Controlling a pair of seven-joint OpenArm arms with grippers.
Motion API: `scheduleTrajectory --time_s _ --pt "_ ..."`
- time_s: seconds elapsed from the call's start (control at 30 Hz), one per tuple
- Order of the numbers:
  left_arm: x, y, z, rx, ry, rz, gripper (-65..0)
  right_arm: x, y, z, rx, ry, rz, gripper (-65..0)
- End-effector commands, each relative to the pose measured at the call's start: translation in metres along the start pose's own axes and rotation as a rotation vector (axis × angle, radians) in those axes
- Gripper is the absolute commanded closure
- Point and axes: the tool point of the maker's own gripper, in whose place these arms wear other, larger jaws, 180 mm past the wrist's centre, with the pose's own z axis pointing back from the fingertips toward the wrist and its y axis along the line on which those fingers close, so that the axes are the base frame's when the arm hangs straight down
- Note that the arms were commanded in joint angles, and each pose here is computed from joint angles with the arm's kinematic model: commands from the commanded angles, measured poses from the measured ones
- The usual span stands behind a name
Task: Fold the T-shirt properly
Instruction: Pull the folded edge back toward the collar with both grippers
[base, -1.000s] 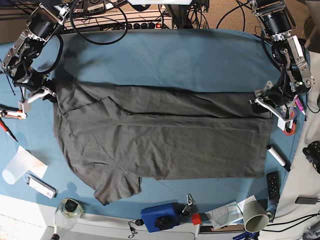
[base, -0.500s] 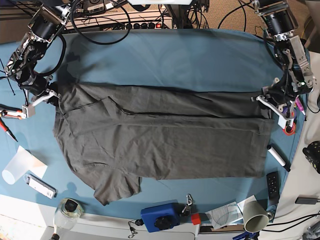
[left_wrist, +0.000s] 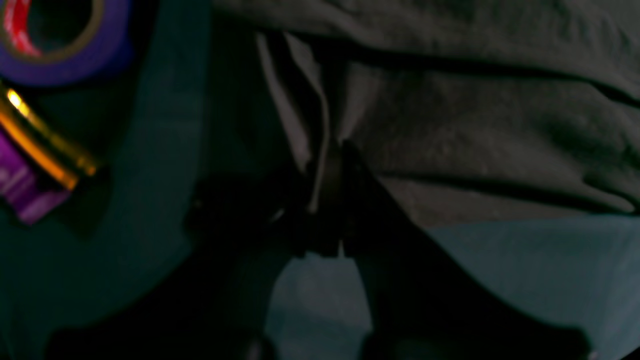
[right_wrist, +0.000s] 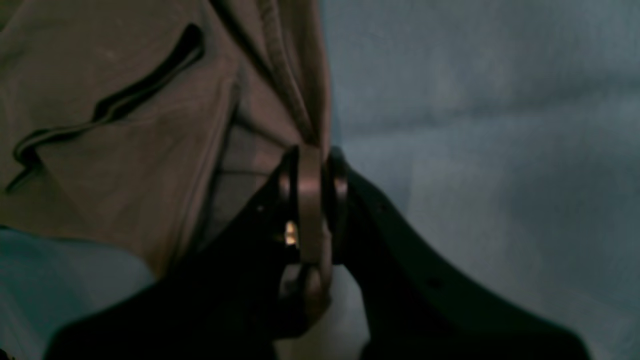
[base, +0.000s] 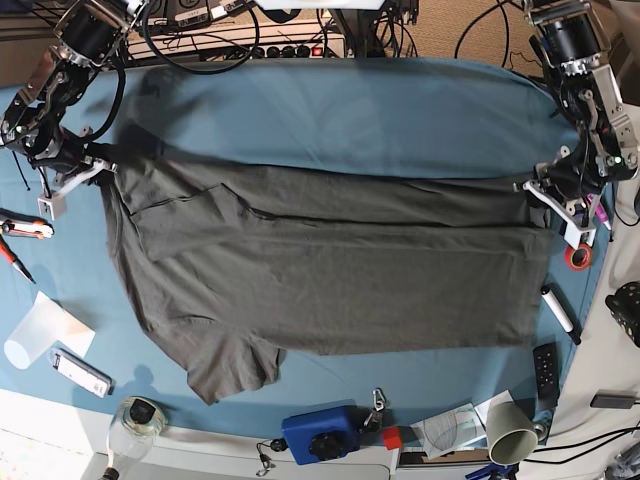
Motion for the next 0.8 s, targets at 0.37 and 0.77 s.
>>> scheduleTrajectory --time_s 0.37,0.77 --pt "-0.028 0.010 0.026 0.055 0.045 -0.104 0.0 -0.007 -0.043 0.041 -0.038 -0.059 -0.109 0.0" --pt "-0.070 0.011 0.055 0.093 0.102 -0.173 0.0 -0.050 -0.067 0.055 -0.106 0.058 -0.088 0.0"
